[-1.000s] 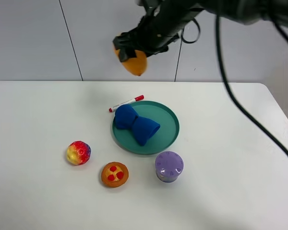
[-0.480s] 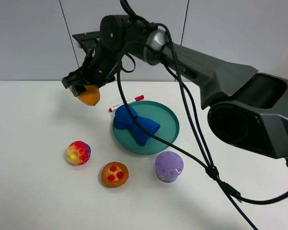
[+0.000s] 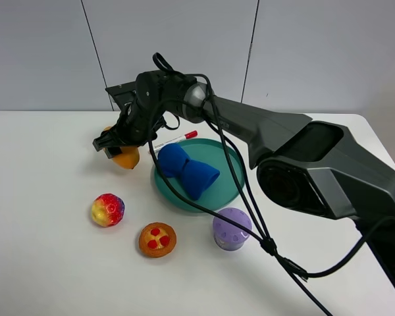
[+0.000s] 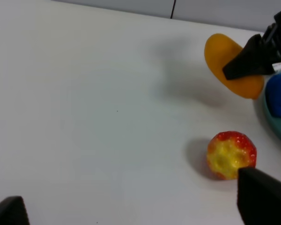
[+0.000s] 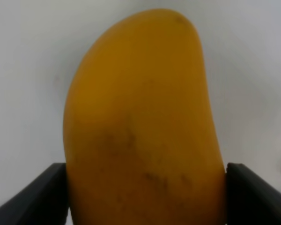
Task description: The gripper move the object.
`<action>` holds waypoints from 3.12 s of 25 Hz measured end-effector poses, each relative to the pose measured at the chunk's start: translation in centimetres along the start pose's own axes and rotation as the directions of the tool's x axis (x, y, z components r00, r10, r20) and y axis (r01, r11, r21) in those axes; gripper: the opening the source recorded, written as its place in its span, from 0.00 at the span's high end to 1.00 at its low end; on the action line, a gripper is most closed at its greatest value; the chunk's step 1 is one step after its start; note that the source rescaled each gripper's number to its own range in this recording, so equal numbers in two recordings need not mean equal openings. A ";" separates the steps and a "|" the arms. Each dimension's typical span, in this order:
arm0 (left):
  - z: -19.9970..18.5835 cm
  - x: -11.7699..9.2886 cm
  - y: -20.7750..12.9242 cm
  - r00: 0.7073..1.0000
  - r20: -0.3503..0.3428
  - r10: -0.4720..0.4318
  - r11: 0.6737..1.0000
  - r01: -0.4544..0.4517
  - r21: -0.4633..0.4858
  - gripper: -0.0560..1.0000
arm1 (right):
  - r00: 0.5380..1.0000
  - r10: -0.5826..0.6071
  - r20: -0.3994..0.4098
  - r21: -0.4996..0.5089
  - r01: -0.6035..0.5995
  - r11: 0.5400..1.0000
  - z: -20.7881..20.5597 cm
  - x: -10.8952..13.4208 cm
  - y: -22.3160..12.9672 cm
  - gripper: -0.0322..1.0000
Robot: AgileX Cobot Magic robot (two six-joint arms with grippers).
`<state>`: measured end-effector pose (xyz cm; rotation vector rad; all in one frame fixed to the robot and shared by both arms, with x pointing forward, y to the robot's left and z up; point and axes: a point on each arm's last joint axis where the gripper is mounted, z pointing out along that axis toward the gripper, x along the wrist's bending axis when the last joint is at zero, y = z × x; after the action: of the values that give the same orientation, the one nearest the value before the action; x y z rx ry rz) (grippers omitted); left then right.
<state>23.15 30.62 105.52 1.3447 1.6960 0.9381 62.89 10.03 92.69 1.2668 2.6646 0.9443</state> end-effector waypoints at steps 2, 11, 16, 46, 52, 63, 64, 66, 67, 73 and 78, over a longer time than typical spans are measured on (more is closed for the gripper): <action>0.0 0.0 0.0 1.000 0.000 0.000 1.000 0.000 -0.001 0.00 | 1.000 0.003 0.001 0.006 -0.003 1.000 0.7 -0.2 -0.3 0.97; 0.0 0.0 0.0 1.000 0.000 0.000 1.000 0.000 -0.001 0.00 | 1.000 -0.024 -0.008 0.039 0.025 0.999 3.5 0.9 -2.1 0.97; 0.0 0.0 0.0 1.000 0.000 0.000 1.000 0.000 -0.001 0.00 | 0.999 -0.044 -0.010 0.034 0.045 0.998 3.8 1.1 -2.1 0.97; 0.0 0.0 0.0 1.000 0.000 0.000 1.000 0.000 -0.001 0.00 | 0.919 -0.092 0.384 -0.497 0.290 0.818 -43.8 5.4 3.1 0.00; 0.0 0.0 0.0 1.000 0.000 0.000 1.000 0.000 -0.001 0.00 | 0.841 0.059 0.537 -0.575 0.315 0.755 -54.6 4.2 -2.0 0.00; 0.0 0.0 0.0 1.000 0.000 0.000 1.000 0.000 -0.001 0.00 | 0.797 0.214 0.565 -0.735 0.368 0.569 -67.5 3.3 -12.1 0.00; 0.0 0.0 0.0 1.000 0.000 0.000 1.000 0.000 -0.001 0.00 | 0.786 0.231 0.574 -0.740 0.377 0.557 -68.4 3.3 -13.1 0.00; 0.0 0.0 0.0 1.000 0.000 0.000 1.000 0.000 -0.001 0.00 | 0.760 0.283 0.585 -0.753 0.380 0.538 -70.0 3.3 -15.1 0.00; 0.0 0.0 0.0 1.000 0.000 0.000 1.000 0.000 -0.001 0.00 | 0.753 0.298 0.586 -0.758 0.381 0.529 -70.5 3.6 -16.0 0.00; 0.0 0.0 0.0 1.000 0.000 0.000 1.000 0.000 -0.001 0.00 | 0.670 0.373 0.642 -0.718 0.354 0.598 -69.7 5.1 -21.8 0.00; 0.0 0.0 0.0 1.000 0.000 0.000 1.000 0.000 -0.001 0.00 | 0.617 0.414 0.669 -0.648 0.211 0.732 -63.7 4.5 -26.5 0.00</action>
<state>23.15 30.62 105.53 1.3441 1.6951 0.9387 23.37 -31.71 131.14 1.2322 1.3521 0.9246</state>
